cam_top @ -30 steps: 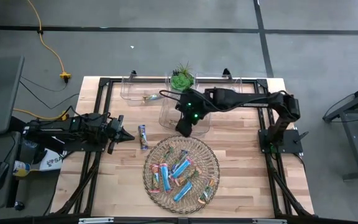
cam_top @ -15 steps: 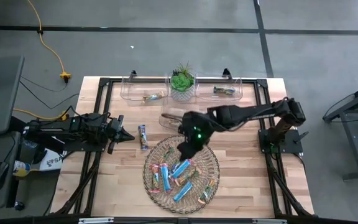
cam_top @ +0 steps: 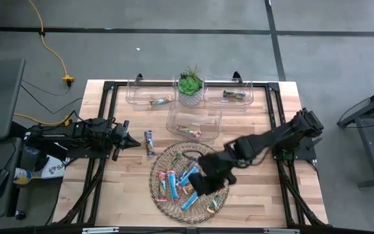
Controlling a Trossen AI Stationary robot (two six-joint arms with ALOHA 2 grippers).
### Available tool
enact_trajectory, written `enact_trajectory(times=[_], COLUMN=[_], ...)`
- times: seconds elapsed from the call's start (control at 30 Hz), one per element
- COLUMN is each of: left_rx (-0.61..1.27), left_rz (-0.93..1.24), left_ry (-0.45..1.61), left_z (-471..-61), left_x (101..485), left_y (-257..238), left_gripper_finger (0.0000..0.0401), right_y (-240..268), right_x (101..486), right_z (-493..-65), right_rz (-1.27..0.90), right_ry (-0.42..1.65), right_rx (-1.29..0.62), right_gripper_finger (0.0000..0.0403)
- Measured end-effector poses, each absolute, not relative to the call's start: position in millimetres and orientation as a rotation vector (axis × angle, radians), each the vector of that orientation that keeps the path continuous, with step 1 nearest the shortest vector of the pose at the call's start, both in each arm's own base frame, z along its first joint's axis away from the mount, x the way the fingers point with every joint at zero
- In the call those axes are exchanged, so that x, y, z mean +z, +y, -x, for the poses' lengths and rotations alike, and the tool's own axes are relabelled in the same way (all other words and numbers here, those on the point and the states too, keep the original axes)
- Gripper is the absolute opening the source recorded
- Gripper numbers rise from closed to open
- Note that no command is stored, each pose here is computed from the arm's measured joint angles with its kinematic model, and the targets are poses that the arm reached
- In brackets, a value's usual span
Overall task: Pick and place Granola Bars by type
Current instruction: Put the yellow granola bar into the top left transparent bin
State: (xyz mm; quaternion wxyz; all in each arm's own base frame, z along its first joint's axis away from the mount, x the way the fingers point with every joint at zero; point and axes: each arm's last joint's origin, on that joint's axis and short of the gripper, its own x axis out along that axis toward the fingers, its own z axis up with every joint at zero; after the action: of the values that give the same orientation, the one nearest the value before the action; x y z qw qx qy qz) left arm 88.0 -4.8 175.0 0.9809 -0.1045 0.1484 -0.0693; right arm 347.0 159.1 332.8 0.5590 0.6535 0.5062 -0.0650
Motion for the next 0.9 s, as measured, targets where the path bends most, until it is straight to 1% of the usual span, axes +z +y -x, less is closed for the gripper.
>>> enact_trajectory(times=[0.2, 0.33, 0.47, 0.63, 0.9], left_rx=[-0.138, -0.137, -0.134, -0.135, -0.135], left_rz=[0.210, 0.210, 0.210, 0.210, 0.210], left_ry=[0.299, 0.299, 0.298, 0.299, 0.298], left_z=[-88, -88, -88, -88, -88], left_x=[175, 175, 175, 175, 175], left_y=[-5, -5, -5, -5, -5], left_gripper_finger=[0.0001, 0.0001, 0.0001, 0.0001, 0.0001], right_y=[192, 207, 218, 223, 221], right_x=[329, 316, 300, 281, 266], right_z=[-331, -326, -328, -335, -332], right_rz=[-1.663, -1.689, -1.686, -1.663, -1.609], right_ry=[1.180, 1.223, 1.282, 1.302, 1.342], right_rx=[-0.335, -0.445, -0.503, -0.571, -0.725], right_gripper_finger=[0.0170, 0.0170, 0.0170, 0.0170, 0.0170])
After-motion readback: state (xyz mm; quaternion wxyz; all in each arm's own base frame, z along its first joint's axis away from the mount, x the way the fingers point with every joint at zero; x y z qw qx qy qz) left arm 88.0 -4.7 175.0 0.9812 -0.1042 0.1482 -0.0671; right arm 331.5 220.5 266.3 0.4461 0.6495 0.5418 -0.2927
